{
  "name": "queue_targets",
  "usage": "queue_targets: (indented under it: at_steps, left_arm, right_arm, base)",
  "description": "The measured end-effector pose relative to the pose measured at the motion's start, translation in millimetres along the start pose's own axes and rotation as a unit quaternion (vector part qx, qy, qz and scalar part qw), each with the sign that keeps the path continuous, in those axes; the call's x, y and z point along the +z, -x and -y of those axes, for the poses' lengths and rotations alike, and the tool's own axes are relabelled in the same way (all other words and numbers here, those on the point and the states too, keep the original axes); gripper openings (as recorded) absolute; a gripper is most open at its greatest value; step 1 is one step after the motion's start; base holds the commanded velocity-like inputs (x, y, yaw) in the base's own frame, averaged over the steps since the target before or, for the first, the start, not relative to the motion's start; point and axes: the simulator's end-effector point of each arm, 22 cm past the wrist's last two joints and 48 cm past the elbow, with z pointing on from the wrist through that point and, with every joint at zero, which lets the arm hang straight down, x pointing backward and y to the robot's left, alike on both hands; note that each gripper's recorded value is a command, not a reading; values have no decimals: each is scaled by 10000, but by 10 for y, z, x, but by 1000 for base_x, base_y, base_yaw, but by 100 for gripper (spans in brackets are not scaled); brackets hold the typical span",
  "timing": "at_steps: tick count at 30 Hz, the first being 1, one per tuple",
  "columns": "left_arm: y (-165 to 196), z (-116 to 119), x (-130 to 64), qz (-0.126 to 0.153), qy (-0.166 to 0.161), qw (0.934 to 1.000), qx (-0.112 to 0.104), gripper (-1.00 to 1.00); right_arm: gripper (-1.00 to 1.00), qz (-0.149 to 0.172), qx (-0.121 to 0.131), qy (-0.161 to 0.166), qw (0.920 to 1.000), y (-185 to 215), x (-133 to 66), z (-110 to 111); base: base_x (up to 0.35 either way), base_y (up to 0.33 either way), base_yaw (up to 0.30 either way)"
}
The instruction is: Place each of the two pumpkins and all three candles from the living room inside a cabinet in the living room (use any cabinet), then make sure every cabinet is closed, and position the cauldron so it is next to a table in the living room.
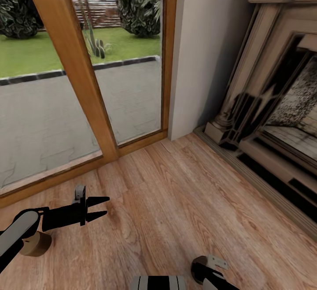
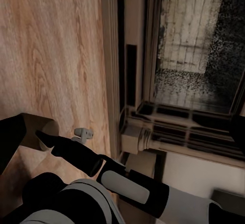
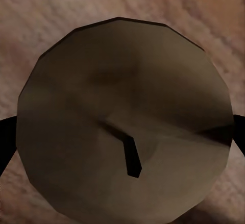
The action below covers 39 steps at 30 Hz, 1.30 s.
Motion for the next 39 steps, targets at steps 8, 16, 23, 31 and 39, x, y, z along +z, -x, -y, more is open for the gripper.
queue_targets:
  at_steps: [8,16,23,31,39]
  left_arm:
    - [1,0,0,2,1,10000,0,100]
    - [1,-1,0,2,3,10000,1,100]
    - [-2,1,5,0,-3,10000,0,100]
    - [0,38,-6,11,-13,10000,36,100]
    - [4,178,-52,60,-64,9998,157,100]
  right_arm:
    - [-100,-1,7,0,10000,0,0,0]
    - [-100,-3,16,2,10000,-1,0,0]
    - [-100,-3,16,2,10000,-1,0,0]
    - [-100,41,28,17,10000,38,-19,-12]
    - [-100,216,60,77,9997,195,-102,-57]
  base:
    - [0,0,0]
    - [0,0,0]
    - [0,0,0]
    - [0,0,0]
    - [0,0,0]
